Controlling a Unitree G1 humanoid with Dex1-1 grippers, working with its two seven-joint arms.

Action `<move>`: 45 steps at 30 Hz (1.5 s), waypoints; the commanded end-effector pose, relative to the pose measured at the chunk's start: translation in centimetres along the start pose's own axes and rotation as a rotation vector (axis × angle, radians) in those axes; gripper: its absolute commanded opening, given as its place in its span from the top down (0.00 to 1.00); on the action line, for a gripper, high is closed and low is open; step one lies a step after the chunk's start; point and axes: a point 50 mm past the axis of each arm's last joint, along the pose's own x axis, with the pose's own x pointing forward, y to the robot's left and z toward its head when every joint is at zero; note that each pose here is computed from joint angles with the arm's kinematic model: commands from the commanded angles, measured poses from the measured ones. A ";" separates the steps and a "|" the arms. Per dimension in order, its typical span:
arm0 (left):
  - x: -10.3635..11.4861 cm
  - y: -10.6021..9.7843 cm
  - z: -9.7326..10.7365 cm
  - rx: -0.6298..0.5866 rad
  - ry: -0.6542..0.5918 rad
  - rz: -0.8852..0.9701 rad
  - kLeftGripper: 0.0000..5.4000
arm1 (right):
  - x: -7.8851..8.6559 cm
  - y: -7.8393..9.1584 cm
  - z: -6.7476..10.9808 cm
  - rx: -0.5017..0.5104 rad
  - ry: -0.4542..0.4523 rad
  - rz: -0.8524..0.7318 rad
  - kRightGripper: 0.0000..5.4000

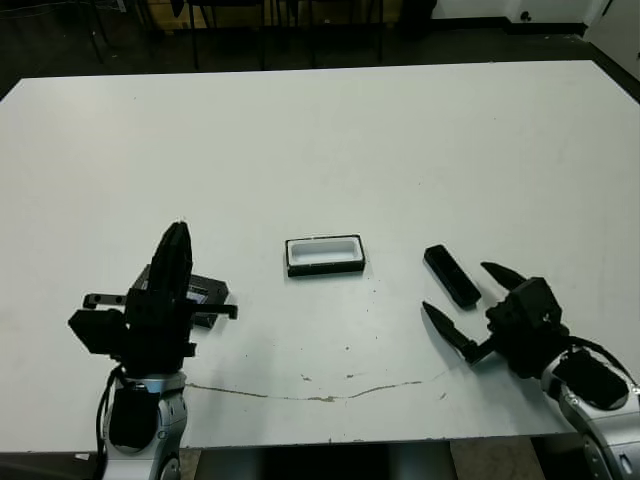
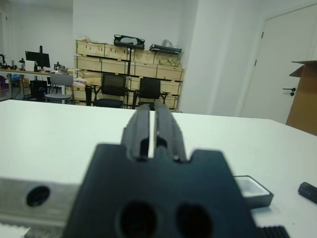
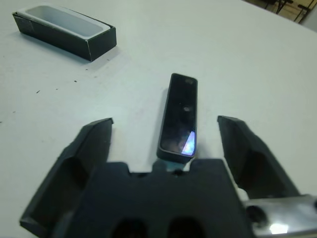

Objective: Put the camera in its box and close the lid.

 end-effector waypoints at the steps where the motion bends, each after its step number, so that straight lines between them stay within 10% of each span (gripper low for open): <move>1: -1.3 0.3 -0.7 0.016 0.077 0.011 1.00 | -0.3 0.3 -1.0 0.037 0.067 -0.019 0.26; 20: -1.3 0.4 -0.5 0.029 0.067 0.001 1.00 | -0.9 0.1 -0.1 0.159 0.150 -0.035 0.89; 34: -1.2 0.3 -0.3 0.036 0.077 0.008 1.00 | -0.2 -0.6 -0.6 0.121 -0.019 -0.107 0.92; 45: -0.9 0.2 -0.5 0.037 0.068 -0.002 1.00 | 1.0 -5.0 8.4 0.049 -0.302 0.045 0.92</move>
